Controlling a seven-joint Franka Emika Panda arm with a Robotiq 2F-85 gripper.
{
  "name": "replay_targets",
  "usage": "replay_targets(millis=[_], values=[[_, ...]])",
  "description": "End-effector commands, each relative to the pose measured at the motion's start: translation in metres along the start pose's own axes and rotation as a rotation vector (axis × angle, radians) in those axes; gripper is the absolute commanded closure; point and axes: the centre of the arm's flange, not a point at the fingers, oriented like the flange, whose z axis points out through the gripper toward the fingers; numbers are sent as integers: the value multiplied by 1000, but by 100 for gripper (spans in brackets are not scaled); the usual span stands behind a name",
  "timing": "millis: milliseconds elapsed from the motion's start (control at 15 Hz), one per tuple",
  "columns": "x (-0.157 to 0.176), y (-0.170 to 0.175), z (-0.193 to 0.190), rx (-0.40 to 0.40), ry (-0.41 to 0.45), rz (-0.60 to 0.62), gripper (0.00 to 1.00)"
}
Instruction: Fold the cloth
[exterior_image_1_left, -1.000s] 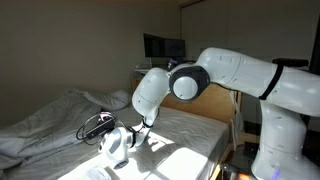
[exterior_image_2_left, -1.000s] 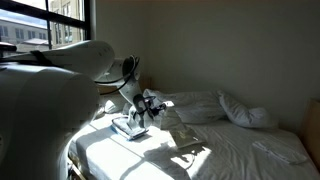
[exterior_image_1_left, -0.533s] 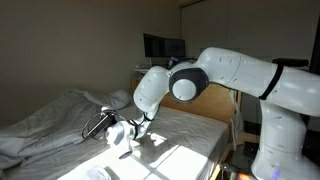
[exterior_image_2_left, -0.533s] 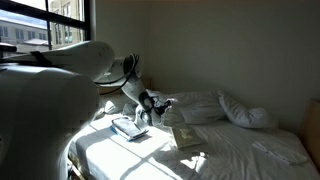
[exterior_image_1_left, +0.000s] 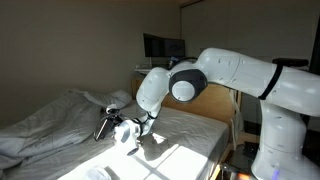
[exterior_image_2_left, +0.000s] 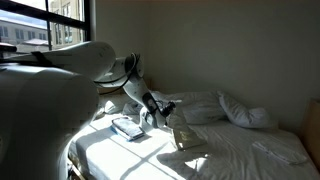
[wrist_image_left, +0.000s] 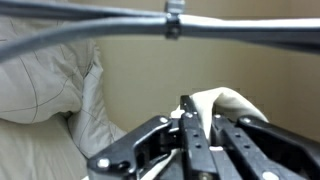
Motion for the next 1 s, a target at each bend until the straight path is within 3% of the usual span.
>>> replay_targets(millis=[0, 467, 733, 933], values=[[35, -13, -9, -66, 3, -182, 91], [98, -27, -21, -187, 22, -462, 91], [87, -62, 11, -31, 51, -270, 90], [87, -103, 46, 109, 98, -197, 89]])
